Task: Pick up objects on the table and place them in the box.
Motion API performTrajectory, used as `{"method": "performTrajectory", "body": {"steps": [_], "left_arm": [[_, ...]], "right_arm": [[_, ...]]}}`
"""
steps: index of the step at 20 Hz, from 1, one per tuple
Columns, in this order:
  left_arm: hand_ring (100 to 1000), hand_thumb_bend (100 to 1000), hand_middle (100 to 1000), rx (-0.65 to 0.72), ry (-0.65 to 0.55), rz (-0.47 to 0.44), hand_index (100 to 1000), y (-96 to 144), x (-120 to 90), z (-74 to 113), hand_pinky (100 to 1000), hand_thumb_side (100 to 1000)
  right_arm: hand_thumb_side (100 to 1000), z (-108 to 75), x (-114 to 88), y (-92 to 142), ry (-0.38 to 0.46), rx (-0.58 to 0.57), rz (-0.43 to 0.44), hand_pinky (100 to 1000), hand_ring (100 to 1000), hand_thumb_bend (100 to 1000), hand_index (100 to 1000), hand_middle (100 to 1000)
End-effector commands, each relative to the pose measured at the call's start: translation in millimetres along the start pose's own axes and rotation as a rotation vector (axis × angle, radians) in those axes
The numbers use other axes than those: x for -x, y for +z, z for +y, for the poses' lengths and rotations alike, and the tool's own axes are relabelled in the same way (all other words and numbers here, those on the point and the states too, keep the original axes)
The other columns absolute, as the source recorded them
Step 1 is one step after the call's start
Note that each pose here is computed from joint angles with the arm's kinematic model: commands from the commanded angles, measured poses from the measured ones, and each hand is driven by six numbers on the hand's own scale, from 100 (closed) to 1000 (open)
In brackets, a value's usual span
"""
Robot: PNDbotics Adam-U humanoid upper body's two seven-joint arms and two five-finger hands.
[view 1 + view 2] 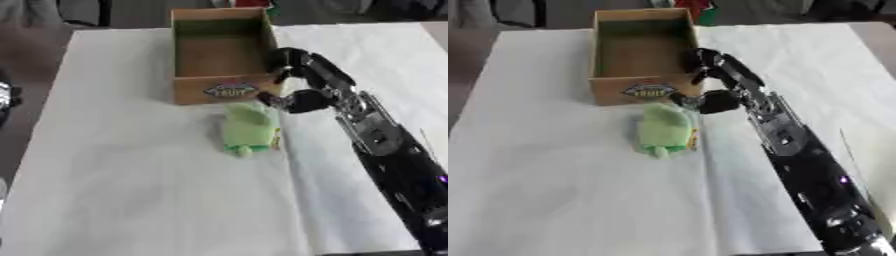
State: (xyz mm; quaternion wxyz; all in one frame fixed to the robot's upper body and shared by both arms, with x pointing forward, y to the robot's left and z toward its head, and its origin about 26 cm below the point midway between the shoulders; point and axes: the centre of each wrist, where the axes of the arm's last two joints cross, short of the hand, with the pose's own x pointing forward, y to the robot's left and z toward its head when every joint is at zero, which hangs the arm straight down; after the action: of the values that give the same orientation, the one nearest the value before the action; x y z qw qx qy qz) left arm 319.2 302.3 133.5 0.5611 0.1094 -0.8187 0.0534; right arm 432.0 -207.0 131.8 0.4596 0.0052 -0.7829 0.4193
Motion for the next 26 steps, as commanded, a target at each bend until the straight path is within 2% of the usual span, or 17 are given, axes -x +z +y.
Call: {"method": "performTrajectory", "body": {"steps": [1, 12, 17, 21, 26], "left_arm": [[669, 234, 603, 0.005, -0.009, -0.027, 633, -3.1, -7.3, 2.4, 739, 422], [670, 235, 604, 0.007, -0.009, -0.028, 633, -3.3, -7.6, 2.2, 739, 422], [670, 234, 604, 0.008, -0.009, -0.029, 633, -3.4, -7.8, 2.2, 739, 422], [671, 234, 604, 0.007, -0.009, -0.028, 633, -3.3, -7.5, 2.3, 739, 423], [671, 233, 604, 0.008, -0.01, -0.025, 633, -3.0, -7.0, 2.4, 740, 424]], "right_arm": [[188, -4.3, -2.7, -1.9, 0.008, -0.039, -0.015, 638, 781, 457, 843, 739], [211, 4.3, 3.2, -1.2, 0.058, -0.192, -0.004, 659, 807, 475, 857, 763], [262, 6.1, 6.8, 0.9, 0.089, -0.231, 0.013, 731, 882, 514, 871, 806], [284, 5.8, 5.4, 0.1, 0.155, -0.29, 0.023, 794, 923, 552, 887, 834], [288, 4.6, 2.5, -1.1, 0.253, -0.376, 0.037, 808, 924, 581, 887, 842]]}}
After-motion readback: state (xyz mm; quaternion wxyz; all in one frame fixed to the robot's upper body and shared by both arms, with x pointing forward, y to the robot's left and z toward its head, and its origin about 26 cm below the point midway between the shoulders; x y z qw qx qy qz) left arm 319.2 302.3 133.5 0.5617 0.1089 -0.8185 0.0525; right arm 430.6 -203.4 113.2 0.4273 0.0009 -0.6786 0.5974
